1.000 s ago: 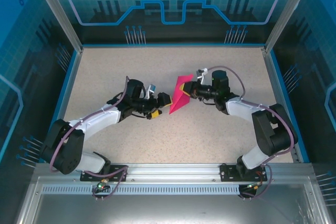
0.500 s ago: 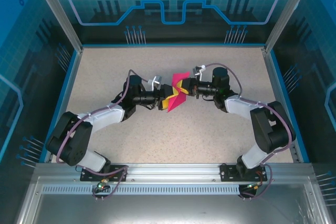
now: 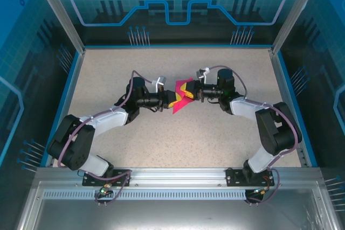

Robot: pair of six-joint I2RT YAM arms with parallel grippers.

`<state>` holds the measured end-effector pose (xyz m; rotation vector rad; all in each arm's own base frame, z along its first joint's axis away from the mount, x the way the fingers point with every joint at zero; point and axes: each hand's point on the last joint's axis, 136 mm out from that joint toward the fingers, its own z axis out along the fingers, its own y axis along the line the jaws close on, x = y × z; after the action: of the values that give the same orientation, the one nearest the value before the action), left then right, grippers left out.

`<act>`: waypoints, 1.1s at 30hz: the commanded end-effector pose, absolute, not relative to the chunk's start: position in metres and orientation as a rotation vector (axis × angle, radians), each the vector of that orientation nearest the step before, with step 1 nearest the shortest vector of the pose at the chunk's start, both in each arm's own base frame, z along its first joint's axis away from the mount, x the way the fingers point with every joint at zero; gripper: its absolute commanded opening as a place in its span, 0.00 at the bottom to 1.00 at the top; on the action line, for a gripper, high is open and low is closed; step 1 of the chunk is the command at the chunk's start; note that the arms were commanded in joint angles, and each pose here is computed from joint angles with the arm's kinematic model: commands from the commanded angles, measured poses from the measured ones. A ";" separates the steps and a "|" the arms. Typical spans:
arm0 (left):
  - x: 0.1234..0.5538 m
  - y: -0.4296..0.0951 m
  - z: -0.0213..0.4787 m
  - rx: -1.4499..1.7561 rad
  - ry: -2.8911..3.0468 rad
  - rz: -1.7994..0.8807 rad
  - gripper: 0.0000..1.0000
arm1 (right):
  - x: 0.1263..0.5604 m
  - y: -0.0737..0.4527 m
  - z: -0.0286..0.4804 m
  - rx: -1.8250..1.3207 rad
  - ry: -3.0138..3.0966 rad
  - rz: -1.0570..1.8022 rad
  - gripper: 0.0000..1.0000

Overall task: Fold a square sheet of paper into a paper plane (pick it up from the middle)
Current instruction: Turn over the paper at the center of the table.

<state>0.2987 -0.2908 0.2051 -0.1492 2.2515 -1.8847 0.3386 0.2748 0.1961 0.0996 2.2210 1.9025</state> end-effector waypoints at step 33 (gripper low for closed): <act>0.337 -0.274 0.065 0.160 2.890 0.041 0.39 | 0.296 0.153 0.133 0.348 2.502 0.833 0.78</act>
<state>0.3320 -0.2322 0.0507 0.2014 2.8738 0.3538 0.3027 0.1561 0.1394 0.3359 2.4803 0.8790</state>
